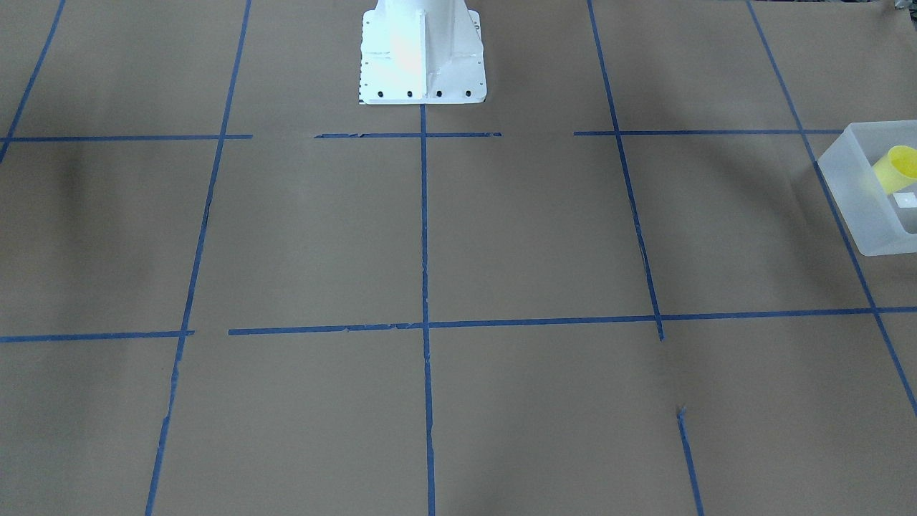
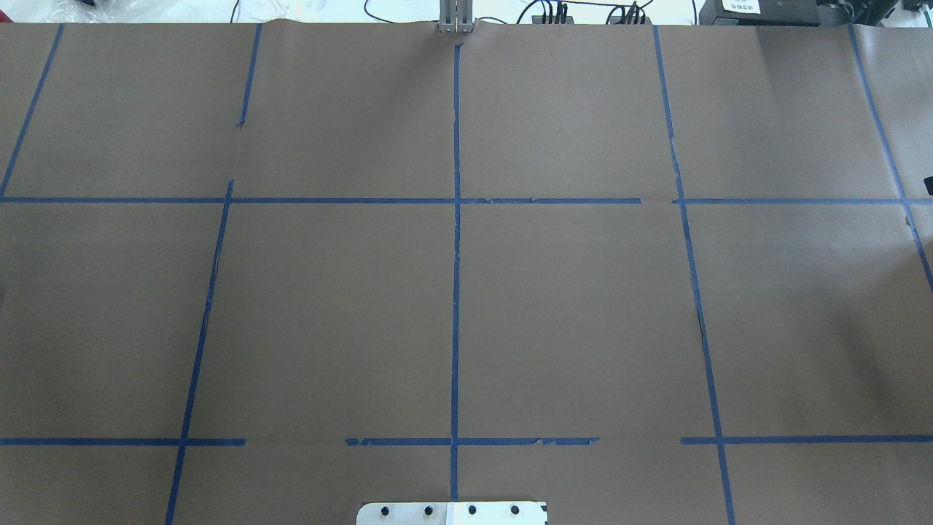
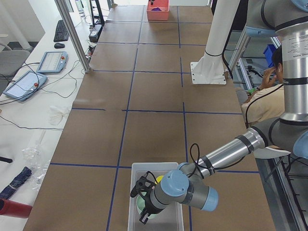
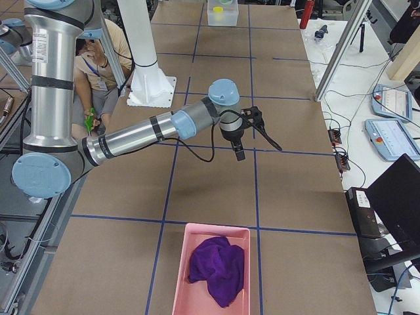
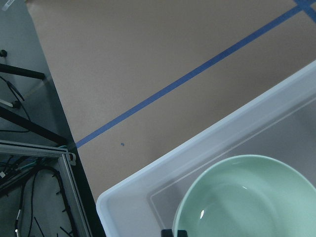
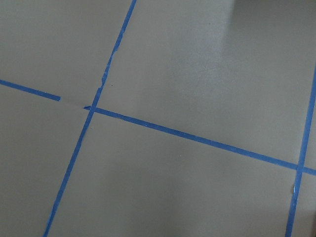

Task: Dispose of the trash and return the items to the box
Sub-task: 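Carry the green bowl with the left gripper over the clear box, then lower the green bowl into the clear box and open the left gripper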

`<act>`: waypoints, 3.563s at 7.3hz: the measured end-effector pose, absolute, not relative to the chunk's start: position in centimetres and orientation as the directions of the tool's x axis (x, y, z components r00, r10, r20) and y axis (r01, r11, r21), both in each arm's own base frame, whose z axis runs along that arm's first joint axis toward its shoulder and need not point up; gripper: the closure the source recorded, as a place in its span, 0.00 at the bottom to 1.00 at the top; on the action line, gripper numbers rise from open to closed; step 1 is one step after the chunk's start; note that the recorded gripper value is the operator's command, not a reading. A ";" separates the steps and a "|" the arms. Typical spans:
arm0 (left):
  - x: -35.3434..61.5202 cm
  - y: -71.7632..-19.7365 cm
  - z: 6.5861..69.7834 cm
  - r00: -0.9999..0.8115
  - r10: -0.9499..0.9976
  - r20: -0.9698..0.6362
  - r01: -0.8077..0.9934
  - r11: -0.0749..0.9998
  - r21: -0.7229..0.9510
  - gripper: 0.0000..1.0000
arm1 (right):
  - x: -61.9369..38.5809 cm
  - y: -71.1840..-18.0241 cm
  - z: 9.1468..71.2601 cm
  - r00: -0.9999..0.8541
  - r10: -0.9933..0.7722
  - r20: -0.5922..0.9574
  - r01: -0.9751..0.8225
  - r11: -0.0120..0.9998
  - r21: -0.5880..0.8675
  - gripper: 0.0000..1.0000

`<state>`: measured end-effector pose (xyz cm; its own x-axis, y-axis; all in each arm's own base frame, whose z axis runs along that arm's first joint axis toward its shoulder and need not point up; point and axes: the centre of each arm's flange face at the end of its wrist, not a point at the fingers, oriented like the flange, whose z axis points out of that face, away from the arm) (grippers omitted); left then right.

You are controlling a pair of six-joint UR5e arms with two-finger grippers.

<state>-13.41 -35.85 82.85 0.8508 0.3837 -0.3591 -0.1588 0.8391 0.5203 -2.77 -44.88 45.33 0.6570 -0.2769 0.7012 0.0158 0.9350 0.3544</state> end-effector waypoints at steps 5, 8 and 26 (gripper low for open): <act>-12.5 -35.4 83.4 0.843 0.349 -0.408 -0.107 0.854 0.509 0.49 | -3.1 -44.9 45.4 0.655 -0.281 0.701 0.022 0.935 0.354 0.00; -11.7 -36.1 82.3 0.825 0.385 -0.413 -0.118 0.832 0.542 0.00 | -3.2 -44.9 45.4 0.655 -0.282 0.701 0.024 0.935 0.354 0.00; -7.9 -41.9 62.5 0.719 0.086 -0.689 -0.087 0.996 0.032 0.00 | 3.1 -34.0 59.8 0.713 -0.161 0.683 0.020 0.978 0.210 0.00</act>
<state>-7.94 -41.86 62.52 0.7193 0.0855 -0.6894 -0.0875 0.9956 0.0323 3.09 -34.03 59.83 0.7127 -0.1612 0.6827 0.0204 0.9776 0.2096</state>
